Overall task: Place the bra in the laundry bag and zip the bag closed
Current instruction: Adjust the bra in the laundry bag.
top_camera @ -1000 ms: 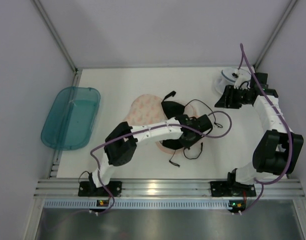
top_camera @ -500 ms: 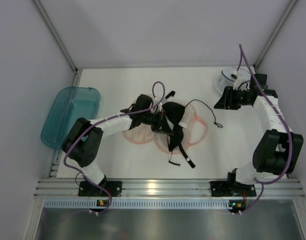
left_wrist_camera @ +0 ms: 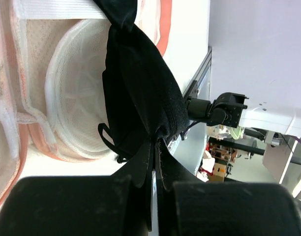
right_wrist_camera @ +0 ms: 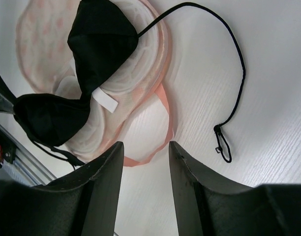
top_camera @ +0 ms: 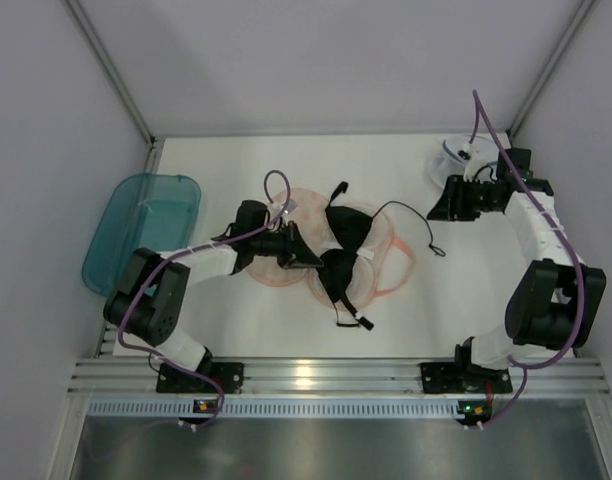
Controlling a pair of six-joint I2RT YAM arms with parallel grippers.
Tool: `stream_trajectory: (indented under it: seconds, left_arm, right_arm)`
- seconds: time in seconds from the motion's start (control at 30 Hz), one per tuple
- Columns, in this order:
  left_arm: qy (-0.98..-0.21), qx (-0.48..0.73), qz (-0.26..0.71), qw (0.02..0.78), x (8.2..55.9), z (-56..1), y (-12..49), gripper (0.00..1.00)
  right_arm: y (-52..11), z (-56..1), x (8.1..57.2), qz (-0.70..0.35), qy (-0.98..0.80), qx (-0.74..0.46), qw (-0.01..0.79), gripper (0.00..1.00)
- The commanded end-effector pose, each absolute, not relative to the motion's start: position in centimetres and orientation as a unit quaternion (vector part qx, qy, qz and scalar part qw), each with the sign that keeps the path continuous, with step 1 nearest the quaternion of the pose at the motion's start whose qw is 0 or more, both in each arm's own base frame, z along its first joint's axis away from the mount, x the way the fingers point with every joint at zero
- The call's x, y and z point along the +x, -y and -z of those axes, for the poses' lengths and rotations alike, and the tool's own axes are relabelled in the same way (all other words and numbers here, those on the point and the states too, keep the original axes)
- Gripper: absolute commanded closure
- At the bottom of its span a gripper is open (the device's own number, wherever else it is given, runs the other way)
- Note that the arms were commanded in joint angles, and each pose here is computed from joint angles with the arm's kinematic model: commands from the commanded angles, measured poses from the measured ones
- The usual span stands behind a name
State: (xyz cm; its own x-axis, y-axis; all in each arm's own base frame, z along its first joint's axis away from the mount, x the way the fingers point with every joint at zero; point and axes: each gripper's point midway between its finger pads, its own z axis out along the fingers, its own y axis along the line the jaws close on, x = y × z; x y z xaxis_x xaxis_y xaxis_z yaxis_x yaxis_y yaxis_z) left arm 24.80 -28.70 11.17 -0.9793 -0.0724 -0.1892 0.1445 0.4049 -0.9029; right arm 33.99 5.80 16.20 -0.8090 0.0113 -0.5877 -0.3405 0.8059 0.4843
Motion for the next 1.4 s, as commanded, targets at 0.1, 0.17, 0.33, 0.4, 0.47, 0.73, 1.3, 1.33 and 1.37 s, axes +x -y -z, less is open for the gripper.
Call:
stream_trajectory:
  seconds: [0.1,0.17,0.33,0.4,0.47,0.73,1.3,1.33,1.37]
  left_arm:
    - [-0.84,-0.028,0.528,0.124,26.7,-9.9,26.0,1.0]
    - [-0.847,-0.037,0.516,0.118,26.5,-9.0,25.6,1.0]
    - [-0.877,-0.06,0.463,0.111,26.3,-6.1,24.3,0.99]
    - [-0.881,-0.062,0.455,0.111,26.3,-5.7,23.9,0.99]
    - [-0.886,-0.067,0.445,0.108,26.2,-5.2,23.6,0.99]
    - [-0.853,0.038,0.496,0.158,26.1,-11.1,25.7,1.0]
    - [-0.874,0.432,0.151,0.163,20.8,-8.4,34.2,0.98]
    - [-0.876,0.434,0.142,0.154,20.5,-7.8,34.4,0.94]
    - [-0.878,0.437,0.136,0.141,20.1,-7.1,34.4,0.82]
  right_arm:
    - [-7.3,-17.2,33.5,-0.299,-0.896,-0.12,0.306,0.57]
    - [-7.6,-17.3,33.4,-0.299,-0.895,-0.127,0.307,0.57]
    - [-8.5,-17.0,33.0,-0.299,-0.894,-0.14,0.303,0.59]
    - [-8.6,-16.8,32.8,-0.298,-0.894,-0.145,0.301,0.59]
    - [-8.9,-16.8,32.7,-0.299,-0.894,-0.149,0.299,0.6]
    - [-10.0,-16.5,32.8,-0.299,-0.892,-0.16,0.298,0.68]
    - [-8.6,-17.5,34.4,-0.263,-0.904,-0.148,0.303,0.63]
    - [-8.3,-17.5,34.5,-0.259,-0.905,-0.147,0.303,0.62]
    - [-8.2,-17.7,34.5,-0.256,-0.905,-0.148,0.305,0.61]
